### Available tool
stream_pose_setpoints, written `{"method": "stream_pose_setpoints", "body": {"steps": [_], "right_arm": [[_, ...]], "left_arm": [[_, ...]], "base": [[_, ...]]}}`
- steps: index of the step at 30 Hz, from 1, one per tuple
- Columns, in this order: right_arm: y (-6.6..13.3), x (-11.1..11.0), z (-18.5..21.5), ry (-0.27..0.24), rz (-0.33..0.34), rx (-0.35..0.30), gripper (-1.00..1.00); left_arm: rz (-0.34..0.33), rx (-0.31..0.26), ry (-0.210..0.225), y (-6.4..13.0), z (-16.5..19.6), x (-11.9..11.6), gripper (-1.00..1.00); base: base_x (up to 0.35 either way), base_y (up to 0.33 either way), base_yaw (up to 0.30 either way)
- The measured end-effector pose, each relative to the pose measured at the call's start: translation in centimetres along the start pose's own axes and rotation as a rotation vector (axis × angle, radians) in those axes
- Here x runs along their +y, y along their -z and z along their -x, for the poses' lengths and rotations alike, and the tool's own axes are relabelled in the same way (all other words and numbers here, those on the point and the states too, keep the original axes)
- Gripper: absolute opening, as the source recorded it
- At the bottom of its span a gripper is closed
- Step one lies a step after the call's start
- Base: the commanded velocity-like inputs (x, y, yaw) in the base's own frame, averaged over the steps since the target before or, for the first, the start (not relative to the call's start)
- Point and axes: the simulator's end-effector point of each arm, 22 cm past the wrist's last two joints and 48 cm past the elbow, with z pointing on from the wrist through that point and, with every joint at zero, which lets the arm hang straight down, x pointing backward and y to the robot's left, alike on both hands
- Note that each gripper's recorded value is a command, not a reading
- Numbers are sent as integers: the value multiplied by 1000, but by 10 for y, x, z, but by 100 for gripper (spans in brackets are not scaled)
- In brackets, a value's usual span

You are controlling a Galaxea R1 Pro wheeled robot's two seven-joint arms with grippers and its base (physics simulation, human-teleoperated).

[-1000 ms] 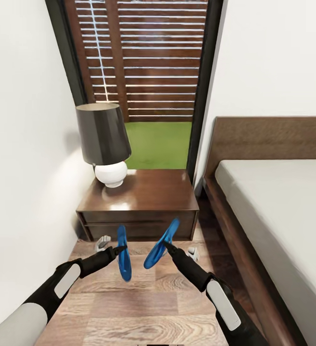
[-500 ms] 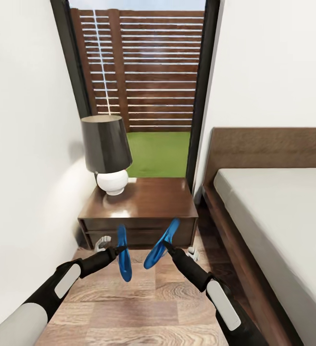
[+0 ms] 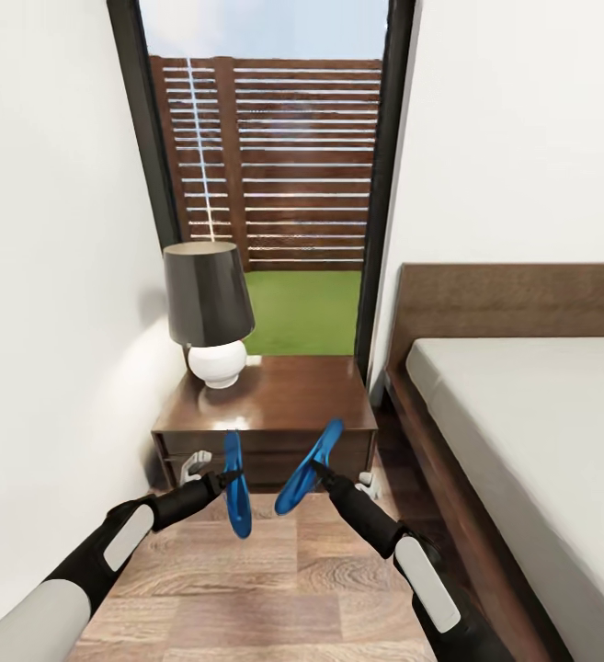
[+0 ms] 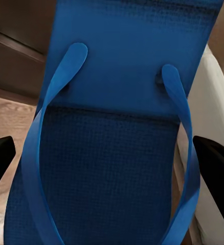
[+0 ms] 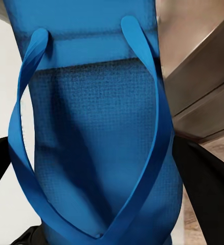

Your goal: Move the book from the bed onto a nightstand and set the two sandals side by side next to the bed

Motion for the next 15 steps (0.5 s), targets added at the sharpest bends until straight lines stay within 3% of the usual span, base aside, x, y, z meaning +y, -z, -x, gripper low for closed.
{"method": "stream_pose_setpoints", "body": {"steps": [15], "right_arm": [[4, 31, 11, 31, 33, -15, -100]], "left_arm": [[-55, -16, -26, -2, 5, -45, -100]], "base": [[0, 0, 0]]}}
